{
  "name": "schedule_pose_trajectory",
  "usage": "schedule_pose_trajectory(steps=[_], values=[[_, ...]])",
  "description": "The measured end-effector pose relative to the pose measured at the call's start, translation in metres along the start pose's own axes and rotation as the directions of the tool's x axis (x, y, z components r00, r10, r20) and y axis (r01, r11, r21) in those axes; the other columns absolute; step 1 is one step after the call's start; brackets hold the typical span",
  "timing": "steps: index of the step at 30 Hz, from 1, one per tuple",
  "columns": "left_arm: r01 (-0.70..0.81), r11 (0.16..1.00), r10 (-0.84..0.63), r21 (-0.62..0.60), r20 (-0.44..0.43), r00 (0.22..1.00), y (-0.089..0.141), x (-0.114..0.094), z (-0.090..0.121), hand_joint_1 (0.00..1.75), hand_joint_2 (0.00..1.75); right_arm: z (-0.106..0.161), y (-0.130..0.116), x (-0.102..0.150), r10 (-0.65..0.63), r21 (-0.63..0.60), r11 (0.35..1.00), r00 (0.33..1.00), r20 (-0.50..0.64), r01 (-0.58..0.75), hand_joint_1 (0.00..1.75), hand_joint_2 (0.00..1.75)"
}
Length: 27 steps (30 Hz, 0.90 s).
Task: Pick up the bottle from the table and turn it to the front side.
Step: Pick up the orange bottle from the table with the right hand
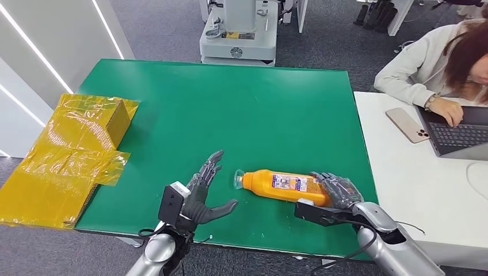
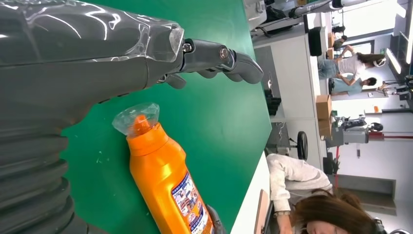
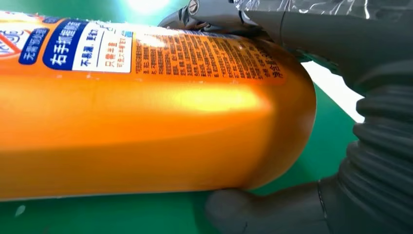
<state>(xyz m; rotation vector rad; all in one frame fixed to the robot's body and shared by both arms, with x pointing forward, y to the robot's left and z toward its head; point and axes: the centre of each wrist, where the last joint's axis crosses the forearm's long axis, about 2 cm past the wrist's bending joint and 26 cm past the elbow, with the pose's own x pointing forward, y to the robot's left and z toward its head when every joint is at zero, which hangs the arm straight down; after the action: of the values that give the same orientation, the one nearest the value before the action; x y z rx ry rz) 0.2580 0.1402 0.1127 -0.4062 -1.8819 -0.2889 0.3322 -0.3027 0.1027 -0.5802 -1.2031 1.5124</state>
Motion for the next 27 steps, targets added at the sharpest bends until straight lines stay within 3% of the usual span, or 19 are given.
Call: schedule_pose_trajectory(steps=[3, 12, 16, 22, 27], values=[[-0.003, 1.0, 0.003, -0.008, -0.003, 1.0, 0.0, -0.001, 0.0, 0.0, 1.75, 0.002, 0.002, -0.003, -0.021, 0.0, 1.0, 1.0, 0.006, 0.021, 1.74, 1.75], [-0.008, 1.0, 0.008, -0.016, -0.011, 1.0, -0.001, -0.003, 0.0, 0.0, 1.75, 0.007, 0.009, -0.008, -0.082, -0.013, 0.997, 0.996, 0.024, 0.082, 1.75, 1.75], [-0.007, 1.0, 0.007, -0.015, -0.014, 1.0, -0.001, -0.003, 0.0, 0.0, 1.75, 0.012, 0.019, -0.009, -0.198, -0.043, 0.979, 0.978, 0.068, 0.201, 1.75, 1.75], [0.008, 1.0, -0.008, 0.001, -0.006, 1.0, -0.001, -0.004, 0.001, 0.0, 1.75, 0.027, 0.049, 0.0, -0.493, -0.112, 0.849, 0.849, 0.188, 0.517, 1.75, 1.75], [0.037, 0.999, -0.037, 0.022, 0.007, 0.999, 0.003, -0.002, -0.004, 0.0, 1.75, 0.037, 0.064, 0.009, -0.603, -0.186, 0.743, 0.764, 0.23, 0.643, 1.75, 1.75]])
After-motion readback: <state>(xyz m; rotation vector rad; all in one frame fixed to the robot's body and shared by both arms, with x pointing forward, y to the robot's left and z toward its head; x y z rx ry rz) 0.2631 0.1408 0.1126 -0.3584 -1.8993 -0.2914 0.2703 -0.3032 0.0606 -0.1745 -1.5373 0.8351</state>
